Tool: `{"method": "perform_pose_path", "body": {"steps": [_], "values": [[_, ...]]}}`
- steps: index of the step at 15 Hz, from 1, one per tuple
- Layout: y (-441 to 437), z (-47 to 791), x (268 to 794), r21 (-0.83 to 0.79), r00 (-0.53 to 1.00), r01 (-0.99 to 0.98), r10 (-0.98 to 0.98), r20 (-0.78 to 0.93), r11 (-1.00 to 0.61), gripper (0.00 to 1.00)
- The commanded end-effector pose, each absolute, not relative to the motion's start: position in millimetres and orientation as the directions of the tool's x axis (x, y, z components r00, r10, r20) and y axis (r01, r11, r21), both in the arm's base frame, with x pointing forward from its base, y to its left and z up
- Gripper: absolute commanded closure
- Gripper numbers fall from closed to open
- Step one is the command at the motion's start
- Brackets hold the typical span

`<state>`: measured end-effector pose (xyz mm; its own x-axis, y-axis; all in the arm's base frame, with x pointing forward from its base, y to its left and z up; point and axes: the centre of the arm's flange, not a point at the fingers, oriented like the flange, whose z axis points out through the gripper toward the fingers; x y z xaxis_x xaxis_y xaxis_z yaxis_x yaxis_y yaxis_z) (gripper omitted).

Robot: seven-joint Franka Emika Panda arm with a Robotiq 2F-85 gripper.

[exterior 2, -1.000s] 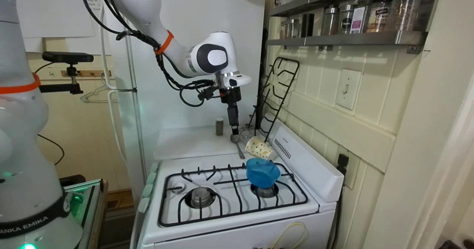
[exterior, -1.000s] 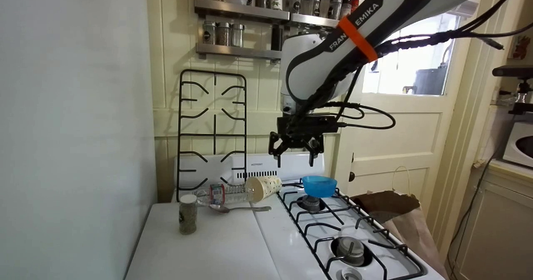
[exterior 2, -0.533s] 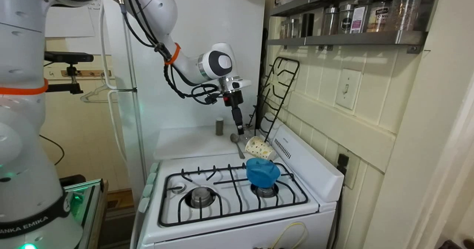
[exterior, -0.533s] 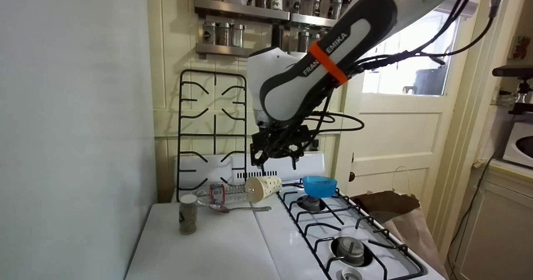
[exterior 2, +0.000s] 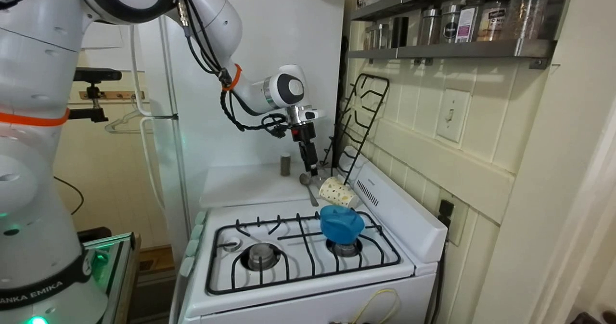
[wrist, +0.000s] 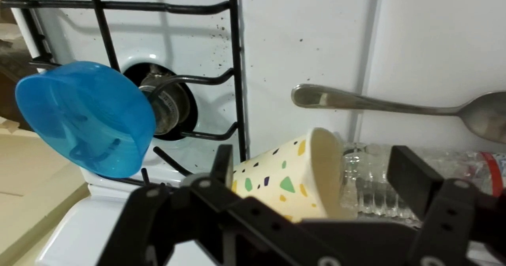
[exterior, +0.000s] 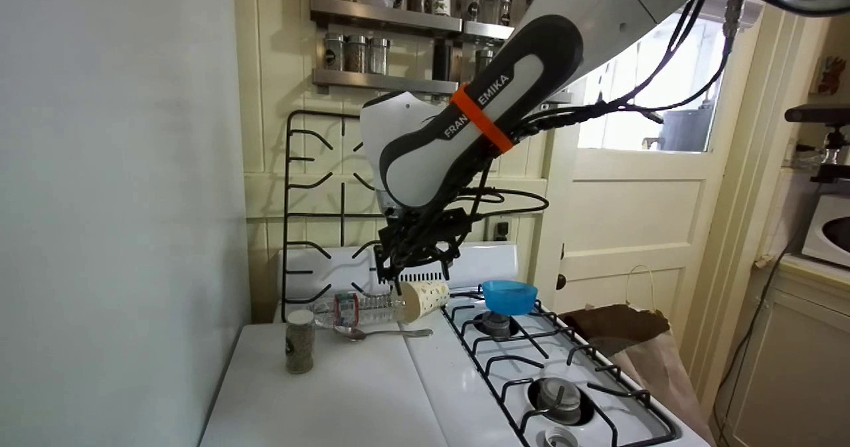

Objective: Pick up the cup and put it upright

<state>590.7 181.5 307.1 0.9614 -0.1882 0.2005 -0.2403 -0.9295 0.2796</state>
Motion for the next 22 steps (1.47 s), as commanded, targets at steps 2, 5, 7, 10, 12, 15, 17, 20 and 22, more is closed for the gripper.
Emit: {"method": "perform_pose_path", "body": {"steps": [2,5,7,10,12,15,17,20,22], "values": [[169.3,291.6,599.8,0.407,0.95,-0.277,-0.184,0.254,-0.87,0.0],[162.0,296.5,597.1,0.372,0.953,-0.263,-0.178,0.247,-0.89,0.0],[162.2,294.9,598.0,0.376,0.953,-0.262,-0.176,0.248,-0.889,0.0],[163.1,292.8,608.1,0.371,0.946,-0.237,-0.126,0.299,-0.898,0.0],[162.3,289.0,613.7,0.366,0.947,-0.209,-0.094,0.308,-0.907,0.0],[163.6,278.4,620.9,0.351,0.953,-0.152,-0.043,0.3,-0.924,0.0],[163.4,272.3,622.9,0.346,0.955,-0.121,-0.015,0.295,-0.93,0.0],[159.1,265.6,627.6,0.338,0.956,-0.085,0.018,0.292,-0.937,0.0],[154.7,264.1,628.6,0.343,0.957,-0.076,0.027,0.288,-0.936,0.0]]}}
